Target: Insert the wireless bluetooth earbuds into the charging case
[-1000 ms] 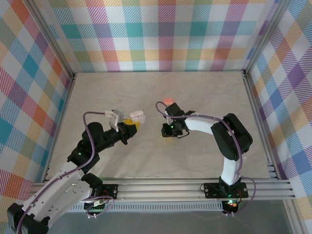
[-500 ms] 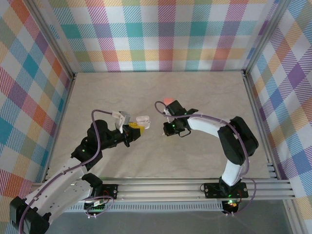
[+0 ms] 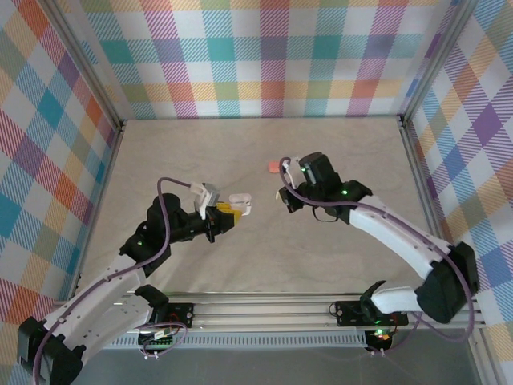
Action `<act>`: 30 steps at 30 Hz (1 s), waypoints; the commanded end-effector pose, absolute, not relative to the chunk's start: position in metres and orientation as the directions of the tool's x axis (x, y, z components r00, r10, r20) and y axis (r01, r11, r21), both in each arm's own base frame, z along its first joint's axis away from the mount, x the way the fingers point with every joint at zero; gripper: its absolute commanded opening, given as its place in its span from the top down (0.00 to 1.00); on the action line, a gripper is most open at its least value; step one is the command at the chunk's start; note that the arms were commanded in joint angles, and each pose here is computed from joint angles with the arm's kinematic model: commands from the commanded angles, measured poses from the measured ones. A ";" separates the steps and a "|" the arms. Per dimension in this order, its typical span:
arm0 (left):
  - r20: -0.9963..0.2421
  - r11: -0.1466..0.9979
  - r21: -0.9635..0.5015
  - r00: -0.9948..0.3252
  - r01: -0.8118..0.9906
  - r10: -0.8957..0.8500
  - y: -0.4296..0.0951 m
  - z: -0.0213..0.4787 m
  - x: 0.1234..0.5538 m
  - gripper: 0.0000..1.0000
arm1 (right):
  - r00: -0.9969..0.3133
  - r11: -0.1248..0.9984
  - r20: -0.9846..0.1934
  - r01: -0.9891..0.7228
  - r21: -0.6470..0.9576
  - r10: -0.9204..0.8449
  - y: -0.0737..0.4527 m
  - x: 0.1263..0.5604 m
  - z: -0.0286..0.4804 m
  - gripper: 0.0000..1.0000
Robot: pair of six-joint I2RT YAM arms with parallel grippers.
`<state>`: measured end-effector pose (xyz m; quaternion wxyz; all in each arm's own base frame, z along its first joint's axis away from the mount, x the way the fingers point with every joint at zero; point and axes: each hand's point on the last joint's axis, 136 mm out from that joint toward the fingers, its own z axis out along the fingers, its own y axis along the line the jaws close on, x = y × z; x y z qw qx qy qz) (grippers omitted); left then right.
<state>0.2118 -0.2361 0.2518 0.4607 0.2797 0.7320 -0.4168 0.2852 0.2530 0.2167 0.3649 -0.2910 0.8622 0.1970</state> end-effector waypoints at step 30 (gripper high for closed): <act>-0.969 0.304 -0.234 -0.246 0.923 0.001 -0.267 0.290 0.207 1.00 | 0.088 0.413 -0.902 -0.867 -0.278 -0.423 0.328 0.214 0.349 1.00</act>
